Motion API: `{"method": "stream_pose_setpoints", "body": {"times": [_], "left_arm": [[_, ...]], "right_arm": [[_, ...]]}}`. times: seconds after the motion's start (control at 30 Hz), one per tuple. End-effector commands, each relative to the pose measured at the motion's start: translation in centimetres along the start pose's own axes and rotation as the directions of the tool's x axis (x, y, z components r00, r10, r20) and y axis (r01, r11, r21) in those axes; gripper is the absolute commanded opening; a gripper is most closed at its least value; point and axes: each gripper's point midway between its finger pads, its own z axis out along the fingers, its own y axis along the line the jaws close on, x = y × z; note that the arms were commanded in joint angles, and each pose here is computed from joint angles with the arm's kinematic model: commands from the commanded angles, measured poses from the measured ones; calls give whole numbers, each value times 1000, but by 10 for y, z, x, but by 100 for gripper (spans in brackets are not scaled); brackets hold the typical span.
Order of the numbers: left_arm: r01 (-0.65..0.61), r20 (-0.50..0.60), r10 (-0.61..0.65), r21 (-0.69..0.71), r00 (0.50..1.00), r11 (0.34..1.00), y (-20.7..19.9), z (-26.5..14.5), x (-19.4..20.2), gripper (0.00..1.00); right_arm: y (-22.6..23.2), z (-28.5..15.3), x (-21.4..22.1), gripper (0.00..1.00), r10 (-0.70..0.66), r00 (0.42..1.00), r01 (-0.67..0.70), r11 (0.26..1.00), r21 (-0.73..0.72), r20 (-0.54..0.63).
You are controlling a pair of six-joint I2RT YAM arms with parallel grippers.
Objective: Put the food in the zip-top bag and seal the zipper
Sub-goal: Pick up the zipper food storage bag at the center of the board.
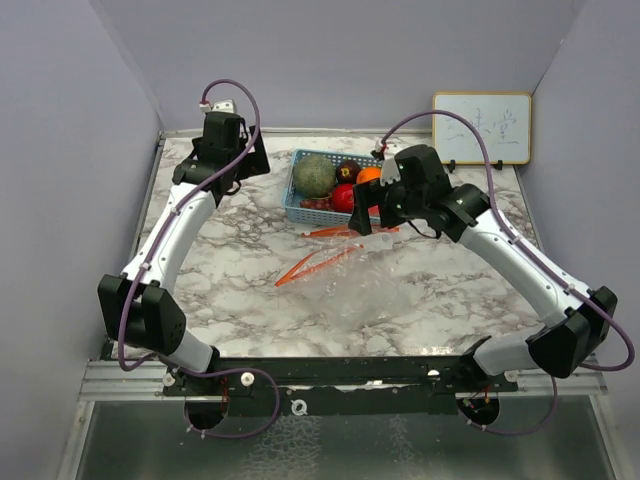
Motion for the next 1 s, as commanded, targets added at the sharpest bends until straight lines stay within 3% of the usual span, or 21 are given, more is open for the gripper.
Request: {"method": "stream_pose_setpoints", "body": {"times": [0.0,0.1,0.2,0.43,0.67,0.8,0.97], "left_arm": [[-59,109,49,89,993,994,-14,-26,-31,99],[-154,106,135,207,985,966,-32,-30,-26,99],[-165,106,137,341,985,925,-52,-36,-17,99],[-84,20,89,573,996,815,-84,-57,21,99],[-36,-56,86,595,995,803,-78,-62,56,99],[-51,-69,115,600,991,799,-74,-66,68,99],[-40,-87,117,610,989,792,-73,-66,78,99]], "right_arm": [[-11,-22,-7,99,16,998,-22,995,93,61],[-16,-25,6,99,19,1000,-21,993,114,14],[-25,-26,26,99,57,997,-48,985,167,-50],[-26,-31,77,99,115,975,-82,982,169,-192],[-4,-13,120,99,149,941,-151,988,18,-303],[8,3,123,99,126,946,-155,985,-75,-299],[0,28,117,99,110,956,-131,989,-61,-271]]}}
